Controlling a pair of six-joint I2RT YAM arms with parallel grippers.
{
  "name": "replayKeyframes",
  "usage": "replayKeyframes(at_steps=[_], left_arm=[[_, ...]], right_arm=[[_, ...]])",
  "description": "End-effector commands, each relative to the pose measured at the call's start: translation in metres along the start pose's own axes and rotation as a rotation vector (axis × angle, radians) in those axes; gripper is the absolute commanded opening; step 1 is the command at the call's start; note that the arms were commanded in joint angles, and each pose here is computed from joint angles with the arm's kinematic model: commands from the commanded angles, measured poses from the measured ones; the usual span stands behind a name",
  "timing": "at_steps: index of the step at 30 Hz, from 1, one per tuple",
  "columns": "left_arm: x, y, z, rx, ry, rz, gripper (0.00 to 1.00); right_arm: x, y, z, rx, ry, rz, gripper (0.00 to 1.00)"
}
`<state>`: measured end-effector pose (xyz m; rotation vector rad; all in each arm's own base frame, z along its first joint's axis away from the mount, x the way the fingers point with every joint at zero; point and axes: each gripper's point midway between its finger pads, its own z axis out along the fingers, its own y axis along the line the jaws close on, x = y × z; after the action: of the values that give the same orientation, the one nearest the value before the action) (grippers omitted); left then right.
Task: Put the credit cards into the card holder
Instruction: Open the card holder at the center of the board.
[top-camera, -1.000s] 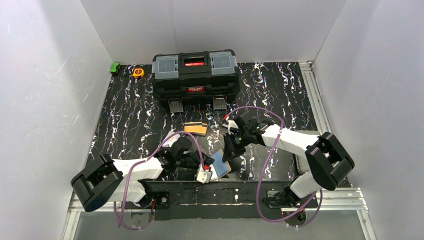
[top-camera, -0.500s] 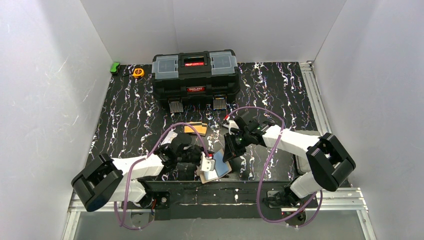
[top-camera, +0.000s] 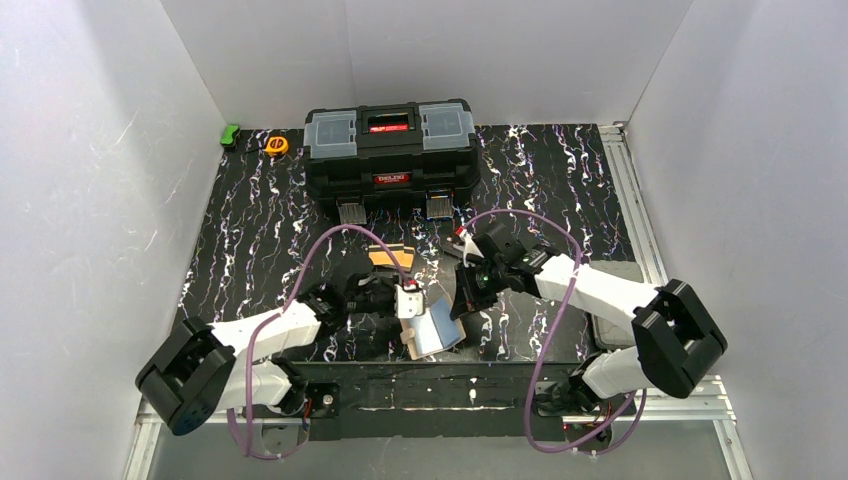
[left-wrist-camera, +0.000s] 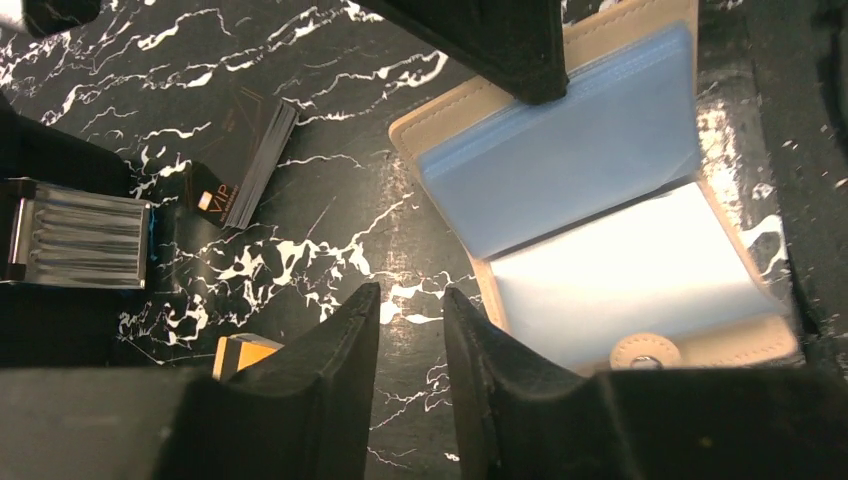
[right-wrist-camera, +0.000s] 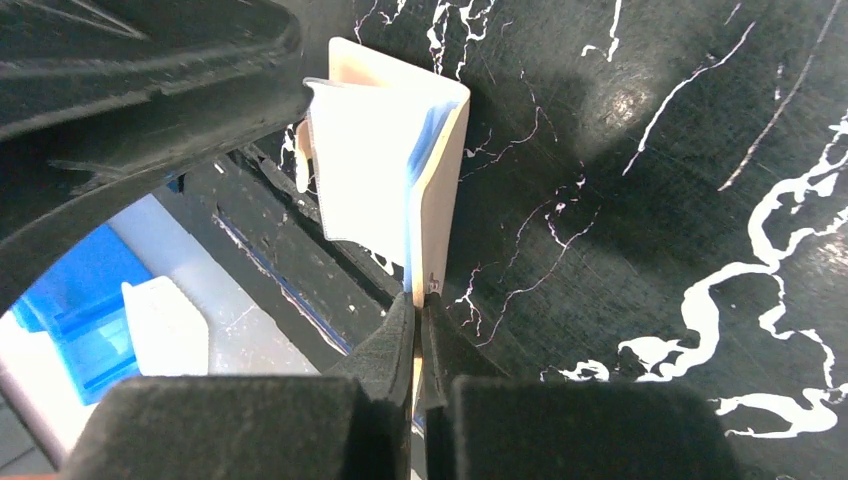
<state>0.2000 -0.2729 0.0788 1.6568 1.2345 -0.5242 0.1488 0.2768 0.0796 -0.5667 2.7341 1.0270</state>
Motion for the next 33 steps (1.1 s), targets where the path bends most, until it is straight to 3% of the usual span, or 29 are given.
replayKeyframes(at_steps=[1, 5, 12, 33], left_arm=[[-0.026, -0.001, -0.01, 0.053, -0.086, -0.044, 0.33], [-0.026, -0.009, -0.008, 0.09, -0.102, -0.044, 0.39], [-0.029, -0.018, -0.005, 0.154, -0.14, 0.023, 0.41], [-0.042, -0.069, -0.024, 0.212, -0.36, 0.549, 0.33]], right_arm=[[-0.015, 0.01, -0.016, 0.04, -0.065, -0.068, 0.01], [-0.011, 0.012, -0.013, 0.059, -0.044, -0.083, 0.01], [-0.008, 0.012, -0.002, 0.119, -0.007, -0.101, 0.01], [-0.018, 0.026, 0.009, 0.244, 0.027, -0.089, 0.01]])
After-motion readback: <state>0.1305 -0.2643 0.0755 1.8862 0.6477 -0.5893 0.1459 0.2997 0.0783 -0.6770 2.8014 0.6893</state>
